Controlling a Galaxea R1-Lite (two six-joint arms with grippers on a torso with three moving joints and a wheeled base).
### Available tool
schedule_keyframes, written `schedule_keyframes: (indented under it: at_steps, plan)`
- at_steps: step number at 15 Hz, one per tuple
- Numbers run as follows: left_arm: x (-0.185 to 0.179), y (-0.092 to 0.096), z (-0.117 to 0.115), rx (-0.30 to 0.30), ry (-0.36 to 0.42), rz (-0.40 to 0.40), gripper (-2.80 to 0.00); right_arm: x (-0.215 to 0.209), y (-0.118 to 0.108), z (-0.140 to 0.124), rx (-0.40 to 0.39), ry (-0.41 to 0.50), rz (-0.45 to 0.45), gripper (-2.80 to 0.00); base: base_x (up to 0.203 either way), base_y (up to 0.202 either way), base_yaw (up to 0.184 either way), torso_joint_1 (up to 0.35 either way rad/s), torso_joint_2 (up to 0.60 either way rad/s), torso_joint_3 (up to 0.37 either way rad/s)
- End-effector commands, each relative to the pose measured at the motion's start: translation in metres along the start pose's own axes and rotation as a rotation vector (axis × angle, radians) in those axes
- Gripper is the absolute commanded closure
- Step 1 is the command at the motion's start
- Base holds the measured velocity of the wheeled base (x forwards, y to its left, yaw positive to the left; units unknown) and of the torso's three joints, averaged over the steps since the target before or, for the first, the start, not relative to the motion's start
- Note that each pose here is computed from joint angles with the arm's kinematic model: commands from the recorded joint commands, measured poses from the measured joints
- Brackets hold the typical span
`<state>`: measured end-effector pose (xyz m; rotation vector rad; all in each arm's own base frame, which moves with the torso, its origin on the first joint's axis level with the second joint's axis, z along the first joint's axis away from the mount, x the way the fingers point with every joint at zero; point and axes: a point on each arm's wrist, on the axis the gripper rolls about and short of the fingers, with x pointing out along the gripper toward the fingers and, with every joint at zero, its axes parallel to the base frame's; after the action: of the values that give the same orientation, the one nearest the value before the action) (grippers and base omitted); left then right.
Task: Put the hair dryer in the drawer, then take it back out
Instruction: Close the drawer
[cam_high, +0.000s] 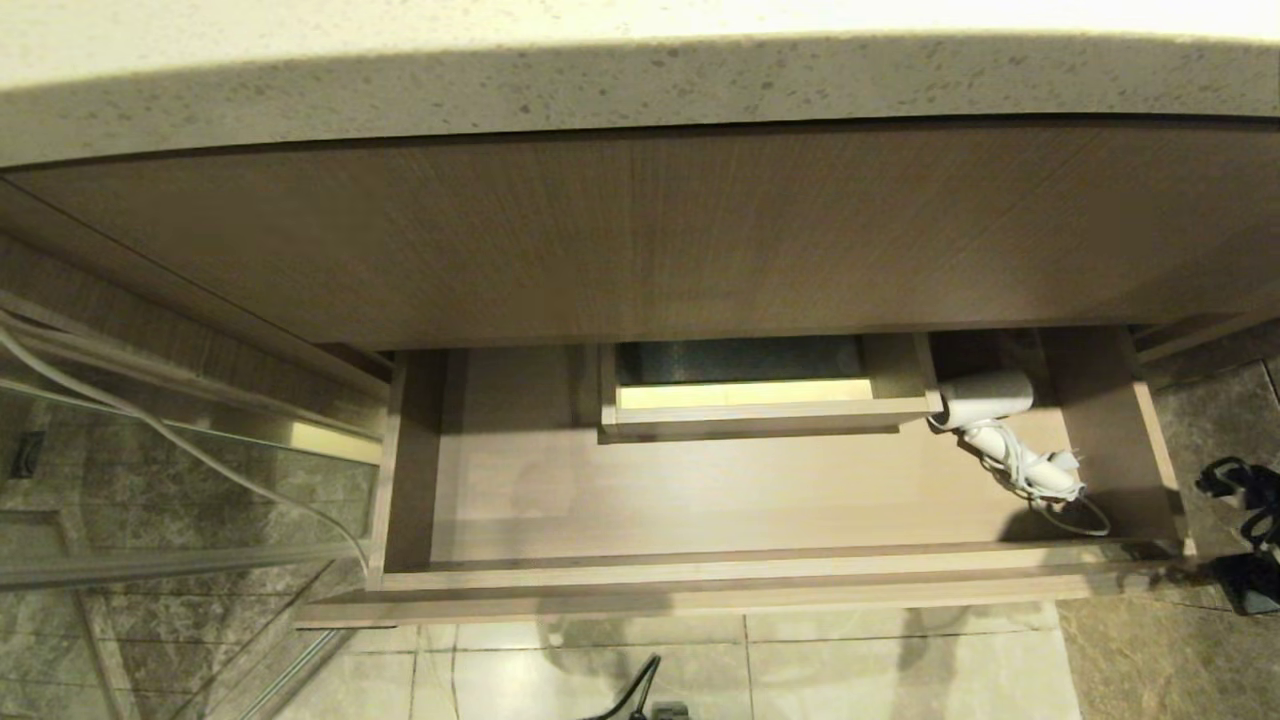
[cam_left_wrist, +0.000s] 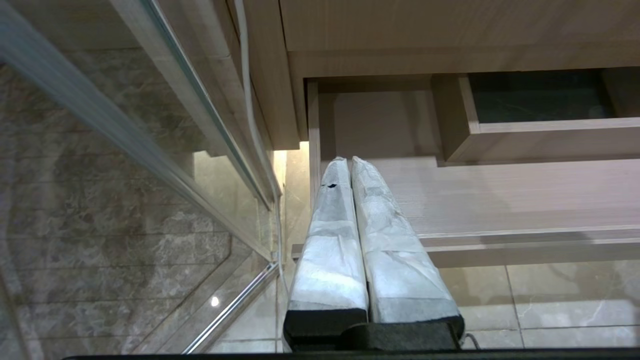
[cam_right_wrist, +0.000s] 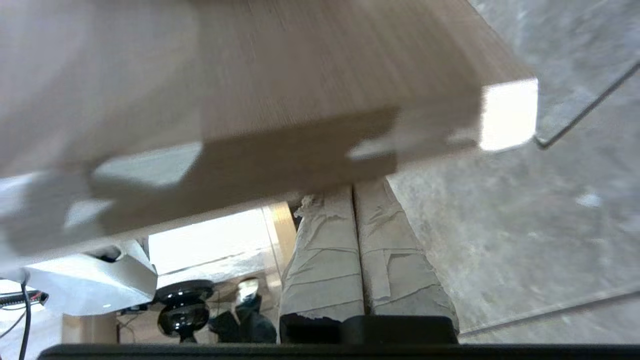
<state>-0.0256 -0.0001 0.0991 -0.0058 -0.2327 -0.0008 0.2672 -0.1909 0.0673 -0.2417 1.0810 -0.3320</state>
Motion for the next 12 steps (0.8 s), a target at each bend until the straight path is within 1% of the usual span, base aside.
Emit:
schedule_keyframes:
  at_steps: [1,3,4,7,8,10,11,12]
  plan:
    - [0.001,0.0,-0.011,-0.001,0.038,0.0,0.0,-0.021,-0.007,0.014,-0.019,-0.104,-0.024,0.0,0.0,0.0,0.0,0.0,0.0,0.0]
    - [0.001,0.0,-0.011,0.0,0.038,0.0,0.0,-0.031,-0.011,0.02,-0.043,-0.177,0.007,0.0,0.0,0.0,0.0,0.0,0.0,0.0]
    - [0.001,0.0,-0.011,0.0,0.038,0.0,0.0,-0.034,-0.012,0.021,-0.053,-0.192,0.006,0.0,0.0,0.0,0.0,0.0,0.0,0.0]
    - [0.001,0.0,-0.012,-0.001,0.039,0.0,0.0,-0.046,-0.014,0.022,-0.053,-0.219,-0.011,0.0,0.0,0.0,0.0,0.0,0.0,0.0]
    - [0.001,0.0,-0.011,0.0,0.038,0.0,0.0,-0.053,-0.016,0.024,-0.054,-0.241,-0.019,0.0,0.0,0.0,0.0,0.0,0.0,0.0]
    - [0.001,0.0,-0.012,0.0,0.04,0.0,0.0,-0.065,-0.018,0.027,-0.085,-0.312,0.014,0.0,0.0,0.0,0.0,0.0,0.0,0.0]
    - [0.001,0.0,-0.012,-0.001,0.04,0.0,0.0,-0.073,-0.022,0.023,-0.157,-0.345,0.011,0.0,0.0,0.0,0.0,0.0,0.0,0.0]
    - [0.001,0.0,-0.012,0.0,0.04,0.0,0.0,-0.077,-0.027,0.015,-0.265,-0.375,0.009,0.0,0.0,0.0,0.0,0.0,0.0,0.0]
